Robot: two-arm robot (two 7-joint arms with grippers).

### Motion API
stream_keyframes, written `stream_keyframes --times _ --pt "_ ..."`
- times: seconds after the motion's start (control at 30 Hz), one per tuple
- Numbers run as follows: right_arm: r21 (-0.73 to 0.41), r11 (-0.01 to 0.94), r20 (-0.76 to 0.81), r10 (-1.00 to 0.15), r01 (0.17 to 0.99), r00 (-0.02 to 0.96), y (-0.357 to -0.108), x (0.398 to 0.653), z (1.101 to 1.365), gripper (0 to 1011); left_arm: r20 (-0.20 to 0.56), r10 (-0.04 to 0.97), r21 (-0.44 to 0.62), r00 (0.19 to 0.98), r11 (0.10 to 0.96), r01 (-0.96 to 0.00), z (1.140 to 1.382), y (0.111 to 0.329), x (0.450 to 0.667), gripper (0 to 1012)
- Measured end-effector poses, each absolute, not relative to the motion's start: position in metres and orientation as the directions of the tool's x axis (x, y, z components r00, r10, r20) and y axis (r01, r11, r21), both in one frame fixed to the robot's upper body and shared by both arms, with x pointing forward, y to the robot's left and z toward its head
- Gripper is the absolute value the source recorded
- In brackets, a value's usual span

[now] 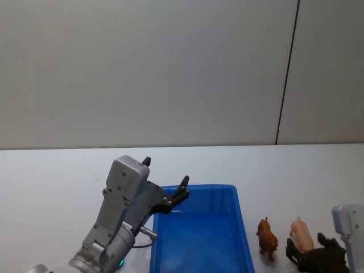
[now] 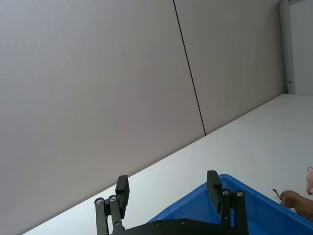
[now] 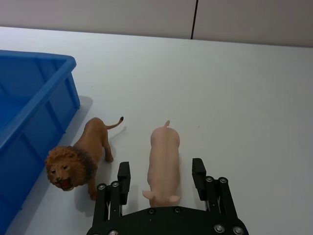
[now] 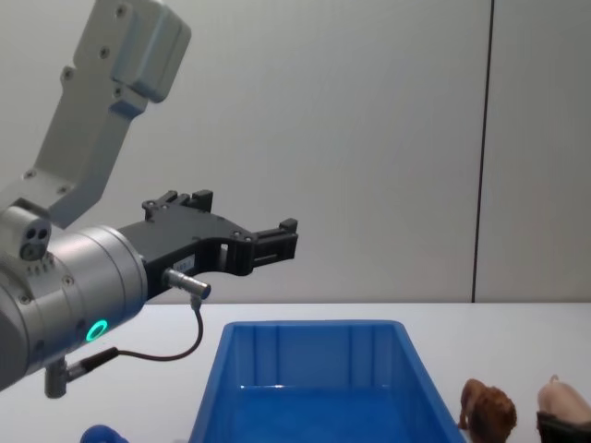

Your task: Pick up the two dolls from the table and place them into the box.

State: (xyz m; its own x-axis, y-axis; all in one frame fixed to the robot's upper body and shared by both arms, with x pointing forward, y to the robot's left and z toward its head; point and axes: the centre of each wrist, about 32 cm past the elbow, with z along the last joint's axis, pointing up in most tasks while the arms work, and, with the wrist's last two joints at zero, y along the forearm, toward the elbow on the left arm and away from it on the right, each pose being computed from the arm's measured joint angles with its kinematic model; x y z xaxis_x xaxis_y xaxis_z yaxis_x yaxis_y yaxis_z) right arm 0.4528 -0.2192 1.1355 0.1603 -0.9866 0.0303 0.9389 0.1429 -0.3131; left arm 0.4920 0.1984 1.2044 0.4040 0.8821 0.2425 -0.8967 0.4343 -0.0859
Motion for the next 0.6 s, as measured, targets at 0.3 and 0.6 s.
stream_keyframes --times 0.3,0.6 --pt "-0.341 0.131 0.018 -0.989 0.931 0.146 -0.2168 0.4521 1.1317 517 0.243 0.882 -0.086 0.404 0.434 -0.897 1.2044 0.1984 0.492 1001" --pt "-0.328 0.128 0.022 -0.989 0.936 0.143 -0.2148 0.4509 1.1341 359 0.243 0.882 -0.086 0.404 0.434 -0.897 1.2044 0.1984 0.492 1001"
